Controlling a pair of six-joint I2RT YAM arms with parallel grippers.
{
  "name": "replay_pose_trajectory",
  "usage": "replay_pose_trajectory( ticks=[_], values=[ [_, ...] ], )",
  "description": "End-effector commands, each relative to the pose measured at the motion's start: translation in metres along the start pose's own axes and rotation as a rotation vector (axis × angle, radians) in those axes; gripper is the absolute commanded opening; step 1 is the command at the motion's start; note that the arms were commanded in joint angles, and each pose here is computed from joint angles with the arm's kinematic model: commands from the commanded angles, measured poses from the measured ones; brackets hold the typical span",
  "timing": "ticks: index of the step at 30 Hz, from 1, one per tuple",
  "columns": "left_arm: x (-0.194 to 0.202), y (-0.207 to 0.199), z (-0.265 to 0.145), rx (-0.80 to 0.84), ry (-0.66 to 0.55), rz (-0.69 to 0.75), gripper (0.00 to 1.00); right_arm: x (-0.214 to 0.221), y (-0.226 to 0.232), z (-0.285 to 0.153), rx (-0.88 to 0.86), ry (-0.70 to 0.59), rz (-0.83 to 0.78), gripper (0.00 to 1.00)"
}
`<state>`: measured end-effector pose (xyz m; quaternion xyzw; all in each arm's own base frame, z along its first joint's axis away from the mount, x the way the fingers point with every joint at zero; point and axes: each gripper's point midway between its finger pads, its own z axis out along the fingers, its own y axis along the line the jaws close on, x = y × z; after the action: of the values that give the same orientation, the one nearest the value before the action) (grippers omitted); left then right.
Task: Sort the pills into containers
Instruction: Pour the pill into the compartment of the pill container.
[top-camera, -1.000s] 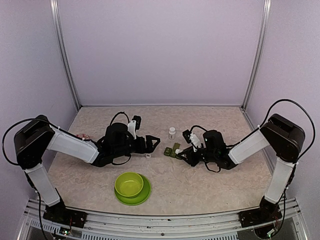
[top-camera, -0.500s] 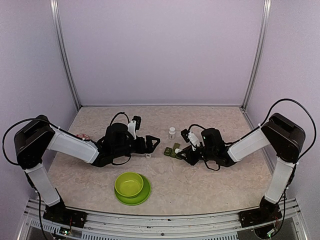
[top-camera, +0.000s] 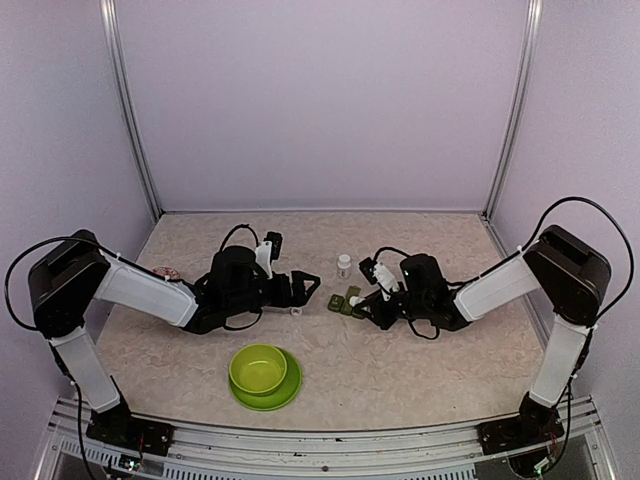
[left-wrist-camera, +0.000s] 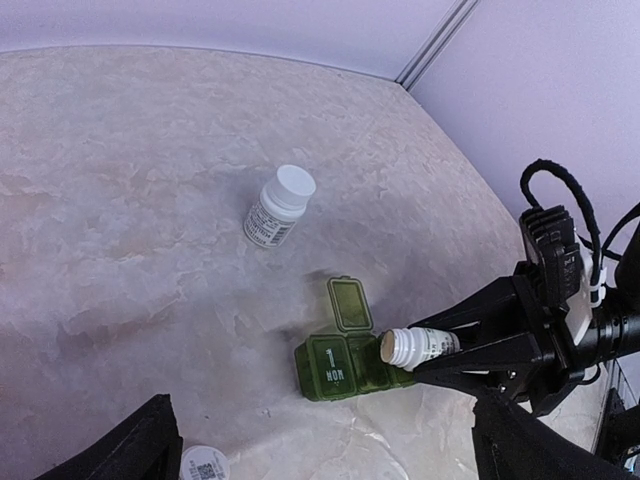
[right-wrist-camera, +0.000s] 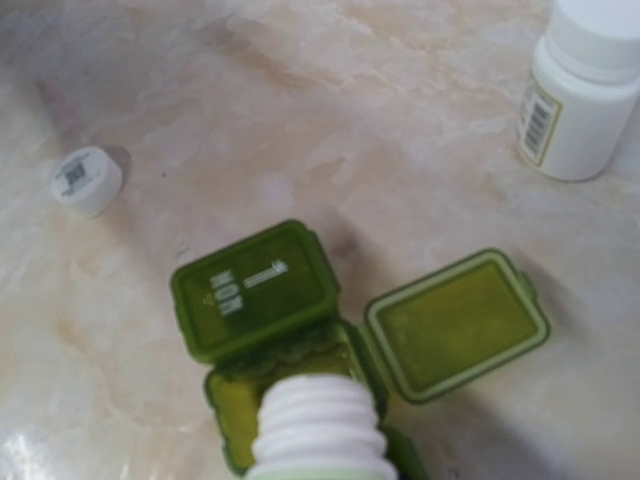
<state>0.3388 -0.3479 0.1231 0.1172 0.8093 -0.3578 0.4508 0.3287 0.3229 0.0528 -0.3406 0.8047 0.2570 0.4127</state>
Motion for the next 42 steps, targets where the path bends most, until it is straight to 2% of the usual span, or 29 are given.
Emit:
replay_pose_trajectory(
  ticks=[1,26,42],
  values=[
    [-0.0003,0.0016,0.0022,0.009,-0.008,-0.006,0.99,-0.0029,0.0047,-0.002,0.003,0.024,-0.032,0.07],
    [0.0027,0.0034,0.0021,0.008,-0.006,-0.014,0.99,-0.011,0.0079,-0.0062,0.049,0.052,-0.078,0.06],
    [0.0037,0.004,0.0003,0.01,-0.011,-0.022,0.99,-0.0042,0.0122,-0.0016,0.042,0.136,-0.094,0.06]
  ],
)
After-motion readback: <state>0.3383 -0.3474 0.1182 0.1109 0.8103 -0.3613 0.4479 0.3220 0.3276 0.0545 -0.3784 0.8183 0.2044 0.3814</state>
